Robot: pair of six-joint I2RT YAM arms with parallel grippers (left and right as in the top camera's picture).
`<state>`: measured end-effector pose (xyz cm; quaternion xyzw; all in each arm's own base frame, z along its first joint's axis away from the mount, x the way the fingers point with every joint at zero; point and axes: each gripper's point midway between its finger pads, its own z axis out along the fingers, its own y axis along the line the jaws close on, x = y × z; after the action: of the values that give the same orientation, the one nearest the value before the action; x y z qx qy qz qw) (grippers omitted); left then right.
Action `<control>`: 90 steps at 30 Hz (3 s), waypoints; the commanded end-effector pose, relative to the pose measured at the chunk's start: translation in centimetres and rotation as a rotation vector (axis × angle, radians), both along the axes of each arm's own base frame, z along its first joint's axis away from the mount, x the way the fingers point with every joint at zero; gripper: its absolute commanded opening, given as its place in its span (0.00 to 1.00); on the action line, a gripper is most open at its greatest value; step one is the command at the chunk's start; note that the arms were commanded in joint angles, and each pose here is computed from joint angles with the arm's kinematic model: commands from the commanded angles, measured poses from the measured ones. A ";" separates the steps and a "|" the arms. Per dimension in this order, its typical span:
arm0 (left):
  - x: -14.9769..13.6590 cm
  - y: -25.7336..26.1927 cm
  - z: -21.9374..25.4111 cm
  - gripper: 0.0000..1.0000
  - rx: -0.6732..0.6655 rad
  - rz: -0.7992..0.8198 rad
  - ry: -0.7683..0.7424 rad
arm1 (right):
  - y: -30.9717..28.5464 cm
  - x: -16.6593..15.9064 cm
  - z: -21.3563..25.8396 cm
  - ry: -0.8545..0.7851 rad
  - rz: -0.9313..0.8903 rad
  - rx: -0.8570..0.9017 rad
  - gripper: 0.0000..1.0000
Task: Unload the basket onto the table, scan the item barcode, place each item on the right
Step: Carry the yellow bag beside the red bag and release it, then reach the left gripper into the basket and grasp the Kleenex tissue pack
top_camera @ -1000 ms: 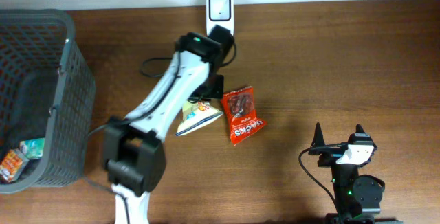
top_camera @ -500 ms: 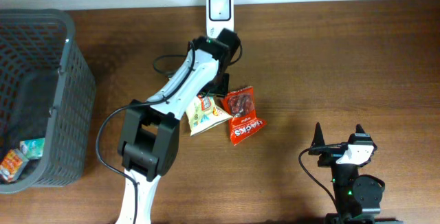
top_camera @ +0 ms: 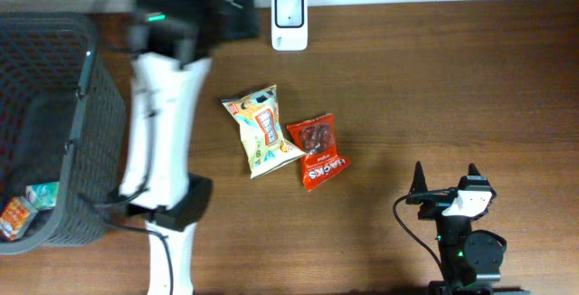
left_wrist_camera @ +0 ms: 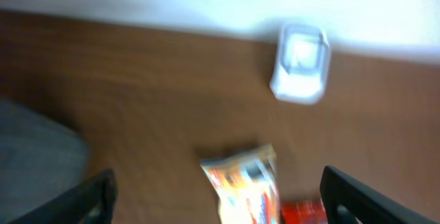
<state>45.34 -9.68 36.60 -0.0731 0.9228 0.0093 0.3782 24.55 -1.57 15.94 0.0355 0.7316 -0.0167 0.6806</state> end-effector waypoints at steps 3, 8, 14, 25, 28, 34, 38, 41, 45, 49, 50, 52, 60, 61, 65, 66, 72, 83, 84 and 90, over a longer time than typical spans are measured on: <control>-4.4 14.1 8.1 0.99 -0.090 0.356 -0.222 | -0.2 0.0 -0.3 0.002 -0.012 0.004 0.99; -9.9 24.5 10.7 0.99 -0.064 0.629 -0.295 | -0.2 0.0 -0.3 0.002 -0.012 0.004 0.99; -13.0 32.3 3.7 0.99 -0.097 0.871 -0.032 | -0.2 0.0 -0.3 0.002 -0.012 0.004 0.99; -14.0 36.1 -13.4 0.97 -0.021 1.107 0.412 | -0.2 0.0 -0.3 0.002 -0.012 0.004 0.98; -14.4 36.6 -16.9 0.90 -0.019 1.121 0.461 | -0.2 0.0 -0.3 0.002 -0.012 0.004 0.99; -18.3 38.7 -22.5 0.90 -0.074 1.248 0.546 | -0.2 0.0 -0.3 0.002 -0.012 0.004 0.99; -19.4 38.3 -26.1 0.88 -0.148 1.256 0.582 | -0.2 0.0 -0.3 0.002 -0.012 0.004 0.99; -19.5 38.0 -27.9 0.87 -0.162 1.253 0.585 | -0.2 0.0 -0.3 0.002 -0.012 0.004 0.99; -19.2 37.5 -29.7 0.86 -0.156 1.240 0.575 | -0.2 0.0 -0.3 0.002 -0.012 0.004 0.99; -19.6 37.3 -31.3 0.85 -0.148 1.243 0.577 | -0.2 0.0 -0.3 0.002 -0.012 0.004 0.98; -19.7 37.3 -31.6 0.85 -0.148 1.243 0.574 | -0.2 0.0 -0.3 0.002 -0.012 0.004 0.99; -19.6 37.4 -32.2 0.85 -0.149 1.245 0.559 | -0.2 0.0 -0.3 0.002 -0.012 0.004 0.99; -19.3 38.6 -32.9 0.56 -0.113 1.266 0.498 | -0.2 0.0 -0.3 0.002 -0.012 0.004 0.98; -19.2 38.7 -32.9 0.40 -0.113 1.266 0.492 | -0.2 0.0 -0.3 0.002 -0.012 0.004 0.99; -19.2 38.1 -33.1 0.10 -0.139 1.255 0.512 | -0.2 0.0 -0.3 0.002 -0.012 0.004 0.99; -19.1 37.9 -33.2 0.06 -0.155 1.249 0.515 | -0.2 0.0 -0.3 0.002 -0.012 0.004 0.99; -17.2 37.3 -28.6 0.00 -0.247 1.207 0.409 | -0.2 0.0 -0.3 0.002 -0.012 0.004 0.99; -11.7 26.5 0.1 0.00 -0.620 0.606 -0.354 | -0.2 0.0 -0.3 0.002 -0.012 0.004 0.99; -11.6 23.6 2.2 0.00 -0.656 0.490 -0.388 | -0.2 0.0 -0.3 0.002 -0.012 0.004 0.99; -11.7 10.1 5.7 0.00 -0.640 0.050 -0.375 | -0.2 0.0 -0.3 0.002 -0.012 0.004 0.99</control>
<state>33.05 8.07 42.21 -0.3300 0.7535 -0.2193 0.5247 24.55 -1.58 15.95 0.0356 0.7315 -0.0168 0.6808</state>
